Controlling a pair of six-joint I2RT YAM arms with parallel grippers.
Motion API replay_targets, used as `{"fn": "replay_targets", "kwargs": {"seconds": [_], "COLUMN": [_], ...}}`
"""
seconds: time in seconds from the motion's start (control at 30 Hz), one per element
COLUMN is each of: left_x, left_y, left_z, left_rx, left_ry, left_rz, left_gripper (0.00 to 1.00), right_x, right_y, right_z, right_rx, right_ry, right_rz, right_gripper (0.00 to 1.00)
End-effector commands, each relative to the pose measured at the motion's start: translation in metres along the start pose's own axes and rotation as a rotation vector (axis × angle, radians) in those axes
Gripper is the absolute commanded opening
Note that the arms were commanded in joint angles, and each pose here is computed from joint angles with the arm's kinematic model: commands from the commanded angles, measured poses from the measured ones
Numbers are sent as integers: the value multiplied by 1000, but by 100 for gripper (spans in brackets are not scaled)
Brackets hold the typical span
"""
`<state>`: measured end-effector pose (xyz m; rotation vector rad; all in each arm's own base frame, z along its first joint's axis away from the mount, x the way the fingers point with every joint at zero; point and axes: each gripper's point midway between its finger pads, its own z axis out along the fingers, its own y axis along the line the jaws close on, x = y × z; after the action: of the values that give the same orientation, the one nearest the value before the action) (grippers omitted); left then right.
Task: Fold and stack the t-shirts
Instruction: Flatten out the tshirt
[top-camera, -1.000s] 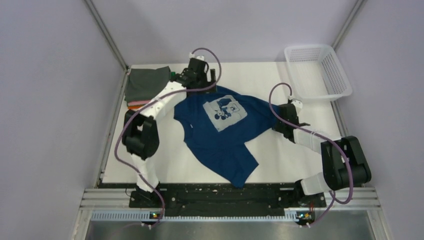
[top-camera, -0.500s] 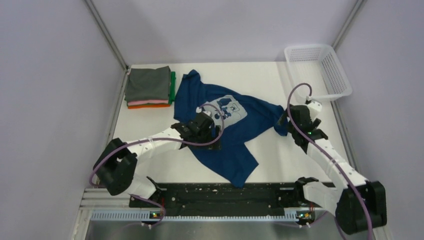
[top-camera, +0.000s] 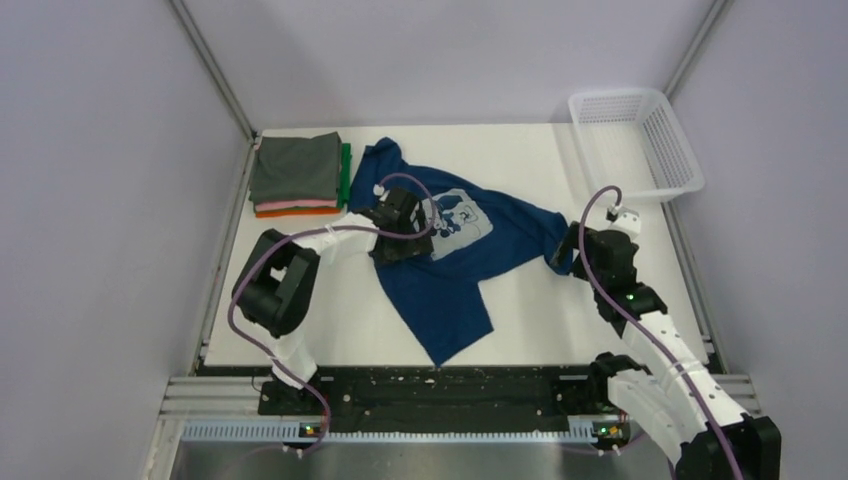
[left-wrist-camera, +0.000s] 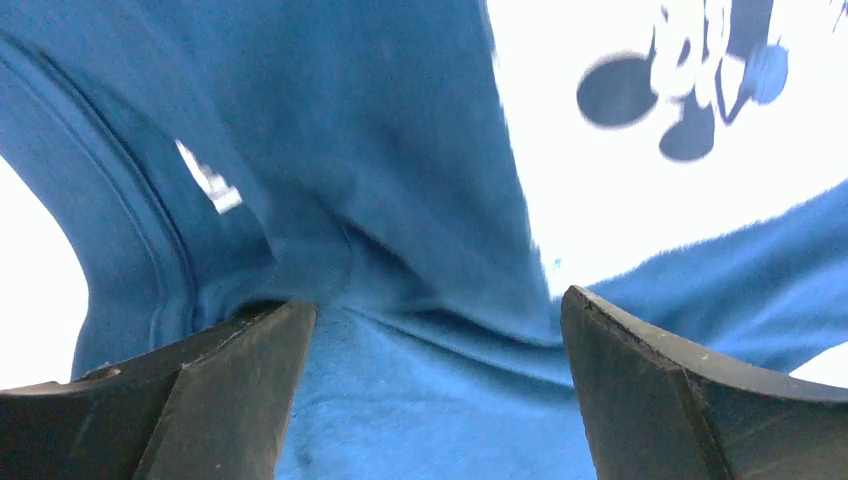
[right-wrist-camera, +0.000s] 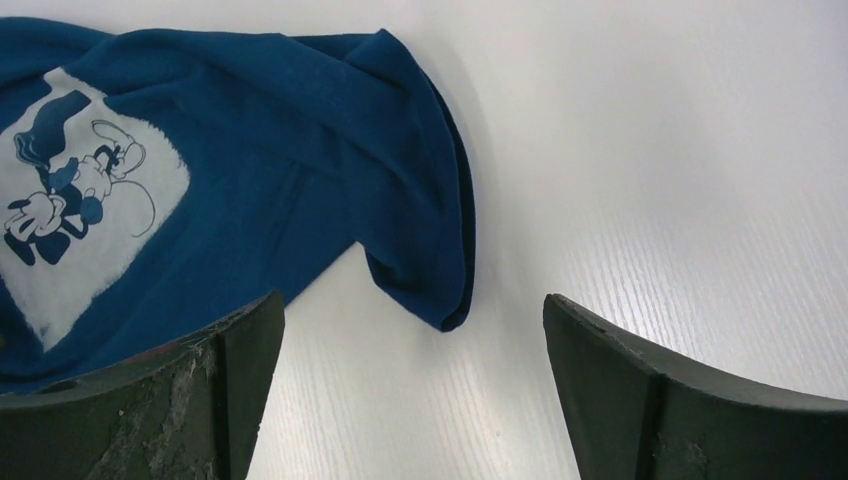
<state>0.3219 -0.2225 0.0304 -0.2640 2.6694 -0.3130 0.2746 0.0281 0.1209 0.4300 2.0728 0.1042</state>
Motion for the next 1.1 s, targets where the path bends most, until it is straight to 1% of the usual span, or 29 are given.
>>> {"fn": "replay_targets", "kwargs": {"seconds": [0.0,0.07,0.13,0.2,0.23,0.33,0.43,0.5,0.57,0.63,0.7,0.83,0.87,0.93,1.0,1.03,1.07], "left_x": [-9,-31,-71,-102,-112,-150,-161,-150,-126,-91,-49,32,46,61,67,69,69], "left_y": [47,45,34,27,26,10,-3,-7,-3,13,32,67,72,79,87,89,91], "left_z": [39,47,54,60,66,50,9,-23,-56,-78,-91,-93,-93,-93,-89,-87,-86], "left_rx": [-120,-135,-145,-158,-172,-171,-120,-80,-60,-81,-86,-64,-55,-50,-70,-78,-93], "left_ry": [93,86,40,24,34,-21,-78,-122,-170,-196,-183,-77,-56,-41,-47,-48,-51], "left_rz": [-9,17,57,78,86,101,101,97,99,81,46,2,-13,-48,-83,-102,-126], "left_gripper": [99,99,99,99,99,99,98,98,98,99,99,98,97,95,93,91,86], "right_x": [-10,-6,-1,6,8,16,19,23,24,25,27,28,28,31,34,34,33], "right_y": [20,31,41,49,51,56,57,59,61,65,68,68,68,67,66,66,64], "right_z": [2,4,6,7,8,8,4,-1,-5,-9,-14,-17,-17,-17,-17,-17,-16], "right_rx": [-105,-162,-216,-264,-268,-297,-304,-313,-319,-328,-334,-312,-310,-306,-305,-304,-293], "right_ry": [-27,-6,23,57,67,112,138,170,181,184,188,194,194,204,211,212,207], "right_rz": [-31,-38,-47,-51,-51,-55,-52,-55,-62,-75,-97,-118,-115,-114,-113,-113,-114], "right_gripper": [99,99,99,99,99,99,98,97,97,97,97,98,98,98,98,98,98]}}
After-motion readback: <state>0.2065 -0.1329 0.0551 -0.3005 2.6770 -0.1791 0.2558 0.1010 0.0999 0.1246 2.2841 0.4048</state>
